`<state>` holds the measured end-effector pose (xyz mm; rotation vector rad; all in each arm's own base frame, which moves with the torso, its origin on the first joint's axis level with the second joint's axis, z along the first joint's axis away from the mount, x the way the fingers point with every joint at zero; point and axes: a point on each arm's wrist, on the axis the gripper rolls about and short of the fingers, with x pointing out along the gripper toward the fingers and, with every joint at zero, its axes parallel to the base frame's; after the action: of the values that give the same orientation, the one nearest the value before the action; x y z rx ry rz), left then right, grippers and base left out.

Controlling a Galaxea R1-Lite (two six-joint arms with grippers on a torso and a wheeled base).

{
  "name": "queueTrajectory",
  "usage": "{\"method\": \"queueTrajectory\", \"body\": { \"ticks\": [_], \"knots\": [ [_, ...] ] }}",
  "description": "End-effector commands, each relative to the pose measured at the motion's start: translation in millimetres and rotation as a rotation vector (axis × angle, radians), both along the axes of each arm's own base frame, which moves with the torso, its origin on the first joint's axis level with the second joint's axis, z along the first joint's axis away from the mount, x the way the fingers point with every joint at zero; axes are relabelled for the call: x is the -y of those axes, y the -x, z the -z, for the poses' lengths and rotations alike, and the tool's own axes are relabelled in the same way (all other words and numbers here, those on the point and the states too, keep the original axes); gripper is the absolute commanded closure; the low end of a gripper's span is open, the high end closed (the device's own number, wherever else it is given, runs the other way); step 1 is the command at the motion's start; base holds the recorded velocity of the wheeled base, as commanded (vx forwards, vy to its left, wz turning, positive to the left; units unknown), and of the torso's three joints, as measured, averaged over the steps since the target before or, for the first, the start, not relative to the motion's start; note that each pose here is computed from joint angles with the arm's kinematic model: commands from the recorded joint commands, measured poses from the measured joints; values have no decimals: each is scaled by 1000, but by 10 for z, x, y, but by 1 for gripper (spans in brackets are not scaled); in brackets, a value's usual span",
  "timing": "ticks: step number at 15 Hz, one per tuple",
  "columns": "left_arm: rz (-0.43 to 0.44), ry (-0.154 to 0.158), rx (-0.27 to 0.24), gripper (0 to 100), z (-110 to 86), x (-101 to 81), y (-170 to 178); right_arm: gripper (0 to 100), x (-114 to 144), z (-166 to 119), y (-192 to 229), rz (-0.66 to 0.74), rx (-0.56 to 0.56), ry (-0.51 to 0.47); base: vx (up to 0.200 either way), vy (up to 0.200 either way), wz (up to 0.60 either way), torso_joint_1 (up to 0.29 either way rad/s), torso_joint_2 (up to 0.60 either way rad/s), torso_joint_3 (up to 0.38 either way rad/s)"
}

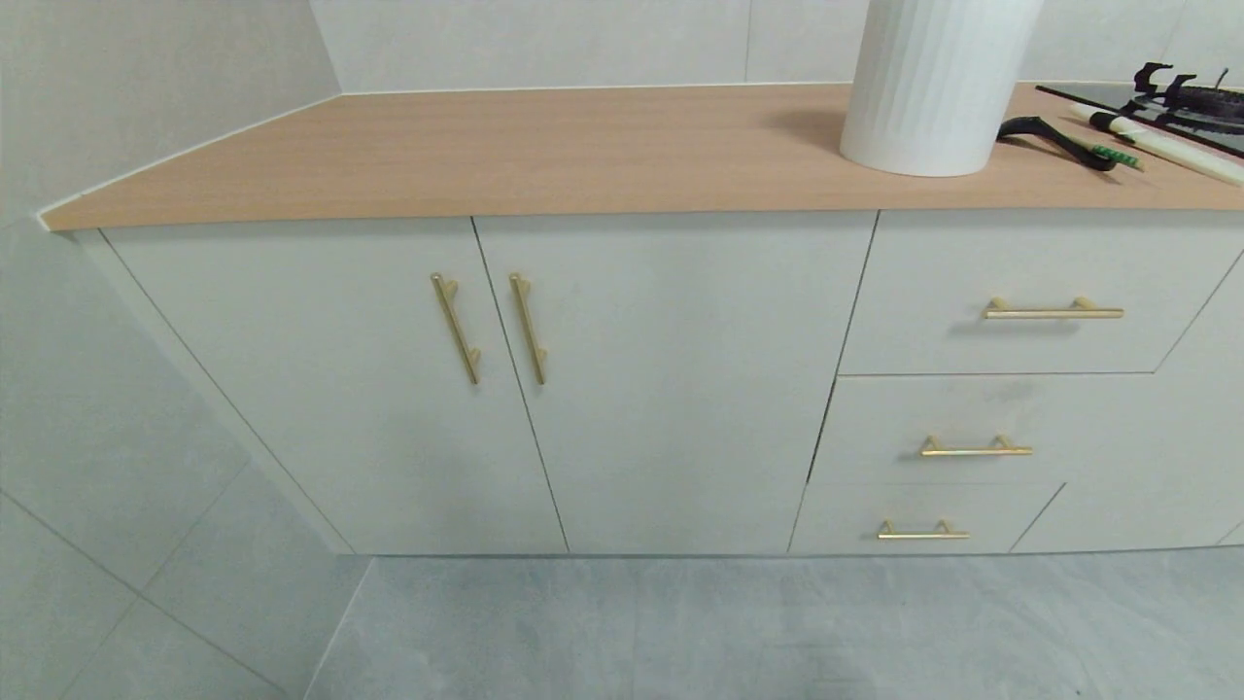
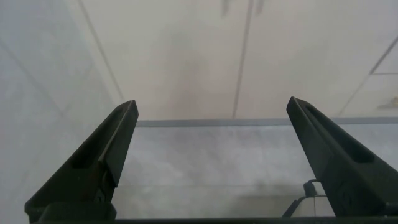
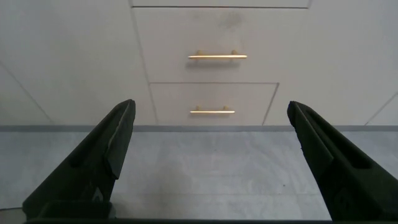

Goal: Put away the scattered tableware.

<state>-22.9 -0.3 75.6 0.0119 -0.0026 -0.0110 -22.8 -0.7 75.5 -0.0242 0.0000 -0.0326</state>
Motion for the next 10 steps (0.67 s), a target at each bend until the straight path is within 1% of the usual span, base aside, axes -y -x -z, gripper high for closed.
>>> {"method": "queueTrajectory", "body": {
  "ticks": [1,7,10],
  "knots": [
    [0,0,-1,0,-1,0,-1,0,0,0,-1,0,-2,0,0,-200,0,-2,2,-2],
    [0,0,-1,0,-1,0,-1,0,0,0,-1,0,-2,0,0,-200,0,4,2,2],
    [0,9,-1,0,-1,0,-1,0,0,0,-1,0,-2,0,0,0,0,0,0,0]
  ]
}}
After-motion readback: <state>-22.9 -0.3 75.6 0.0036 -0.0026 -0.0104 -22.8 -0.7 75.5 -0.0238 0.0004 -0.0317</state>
